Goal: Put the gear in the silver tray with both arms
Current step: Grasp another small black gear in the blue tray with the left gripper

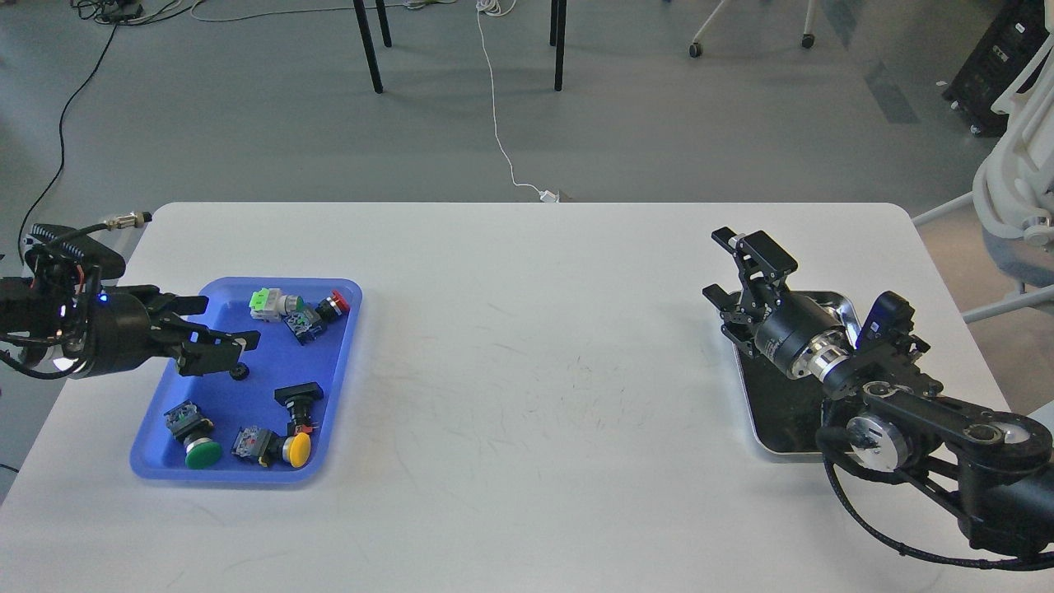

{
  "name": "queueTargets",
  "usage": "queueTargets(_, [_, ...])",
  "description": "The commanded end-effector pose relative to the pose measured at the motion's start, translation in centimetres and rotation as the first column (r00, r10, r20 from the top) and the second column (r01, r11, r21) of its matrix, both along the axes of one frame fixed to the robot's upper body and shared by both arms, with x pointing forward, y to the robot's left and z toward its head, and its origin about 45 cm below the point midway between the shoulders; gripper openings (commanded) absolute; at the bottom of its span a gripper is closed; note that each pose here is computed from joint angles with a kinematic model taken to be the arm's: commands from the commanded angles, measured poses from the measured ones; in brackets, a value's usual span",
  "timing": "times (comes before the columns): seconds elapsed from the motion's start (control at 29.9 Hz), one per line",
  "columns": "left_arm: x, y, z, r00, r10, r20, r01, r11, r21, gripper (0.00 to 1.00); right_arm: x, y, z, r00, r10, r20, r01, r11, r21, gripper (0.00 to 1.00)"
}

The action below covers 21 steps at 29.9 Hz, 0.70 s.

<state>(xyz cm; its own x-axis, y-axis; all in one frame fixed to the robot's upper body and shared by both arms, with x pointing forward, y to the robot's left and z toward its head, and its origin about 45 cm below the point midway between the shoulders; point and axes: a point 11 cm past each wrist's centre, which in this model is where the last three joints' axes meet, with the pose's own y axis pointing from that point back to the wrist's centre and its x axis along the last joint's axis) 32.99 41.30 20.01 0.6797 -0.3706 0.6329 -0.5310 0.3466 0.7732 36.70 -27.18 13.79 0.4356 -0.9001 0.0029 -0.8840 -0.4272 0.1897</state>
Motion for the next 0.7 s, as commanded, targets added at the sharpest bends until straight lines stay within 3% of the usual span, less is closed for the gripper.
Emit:
queueTargets(0.0, [-0.1, 0.4, -1.3, 0.998, -0.022, -0.054, 0.026, 0.997, 0.067, 0.89, 0.0, 0.0, 0.0, 1.000, -0.003, 0.000, 0.003, 1.000, -0.001, 0.97])
queueTargets(0.37, [0.5, 0.6, -3.8, 0.995, 0.008, -0.098, 0.001, 0.996, 0.090, 0.78, -0.1, -0.1, -0.1, 1.000, -0.004, -0.002, 0.004, 1.000, -0.003, 0.97])
queueTargets(0.67, [0.6, 0.0, -5.1, 0.993, 0.011, -0.120, 0.000, 0.996, 0.086, 0.76, -0.2, -0.1, -0.2, 1.000, -0.005, -0.003, 0.005, 1.000, -0.002, 0.97])
